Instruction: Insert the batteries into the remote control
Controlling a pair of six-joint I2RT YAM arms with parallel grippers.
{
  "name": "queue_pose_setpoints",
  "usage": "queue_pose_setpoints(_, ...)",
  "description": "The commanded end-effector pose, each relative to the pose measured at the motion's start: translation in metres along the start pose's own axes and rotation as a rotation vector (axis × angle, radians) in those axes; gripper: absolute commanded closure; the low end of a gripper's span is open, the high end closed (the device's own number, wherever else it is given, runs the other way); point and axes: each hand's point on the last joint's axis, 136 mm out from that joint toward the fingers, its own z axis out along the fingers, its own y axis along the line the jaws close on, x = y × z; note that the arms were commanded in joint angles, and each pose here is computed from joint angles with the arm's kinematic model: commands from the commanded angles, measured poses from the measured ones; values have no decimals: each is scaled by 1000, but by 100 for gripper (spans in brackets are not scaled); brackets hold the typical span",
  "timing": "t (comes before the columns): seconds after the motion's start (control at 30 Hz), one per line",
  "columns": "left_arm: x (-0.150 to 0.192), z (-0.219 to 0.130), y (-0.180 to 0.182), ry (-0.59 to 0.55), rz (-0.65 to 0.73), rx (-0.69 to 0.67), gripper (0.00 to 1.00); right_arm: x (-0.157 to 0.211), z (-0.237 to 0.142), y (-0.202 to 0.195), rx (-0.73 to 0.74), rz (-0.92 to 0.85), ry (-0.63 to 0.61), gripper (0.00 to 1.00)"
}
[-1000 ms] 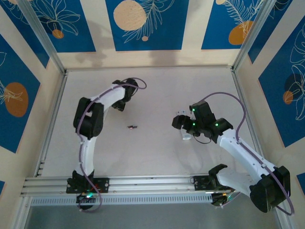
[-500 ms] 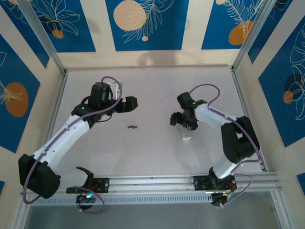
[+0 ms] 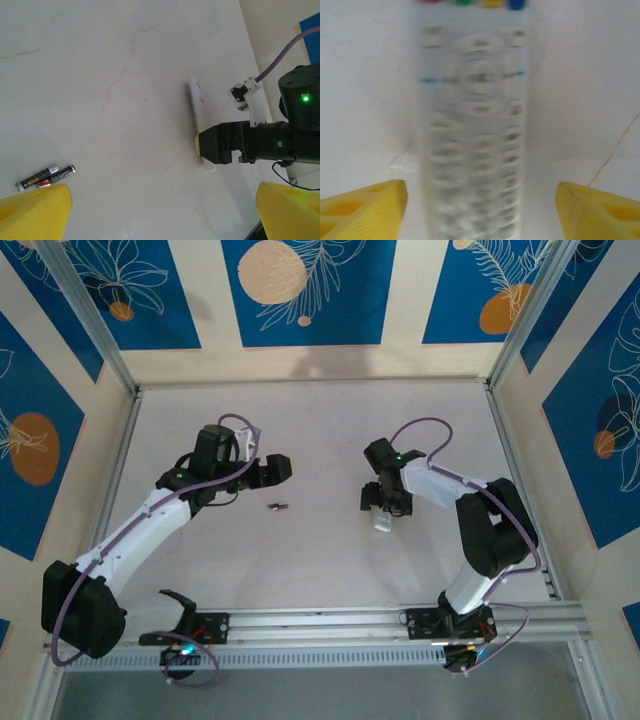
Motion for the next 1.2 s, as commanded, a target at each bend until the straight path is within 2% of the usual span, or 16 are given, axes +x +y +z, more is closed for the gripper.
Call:
queue_pose_setpoints(0.0,4,1,-5,6,13,30,5,-1,7,-6,23,23,31,31)
queue_pose_setpoints(0.07,5,1,-3,10,16,23,5,3,17,-3,22,19,59,39)
queue_pose_setpoints(0.2,7,3,0,22,18,11,4,4,17,4,-14,25,63,42)
queue_pose_setpoints(0.27,9,7,3,33,10,7,4,2,15,8,-41,25,60,44)
queue_pose_setpoints(0.4,11,12,0,55,-34,28,5,-6,-8,14,-84,4,5,57)
queue_pose_setpoints(0.5,14,19,-21,82,-68,111,10,-10,-57,53,-284,-142,-143,58)
queue_pose_setpoints(0.57,14,28,-45,95,-61,183,10,1,-91,86,-508,-217,-179,59)
queue_pose_setpoints(0.63,14,40,-64,104,-82,237,10,14,-116,108,-649,-268,-188,60)
queue_pose_setpoints(0.83,15,73,-99,147,-138,320,14,42,-143,142,-740,-415,-175,61)
queue_pose_setpoints(0.9,20,81,-99,159,-155,312,20,48,-145,149,-751,-442,-171,61)
queue_pose_setpoints(0.93,23,84,-97,165,-165,306,27,51,-147,152,-756,-457,-167,61)
queue_pose_setpoints(1.07,29,87,-83,155,-223,259,67,54,-146,152,-725,-468,-184,60)
queue_pose_setpoints(1.1,28,87,-79,139,-237,238,74,53,-145,151,-704,-472,-199,55)
queue_pose_setpoints(1.17,28,84,-61,108,-291,143,83,49,-145,145,-612,-523,-295,36)
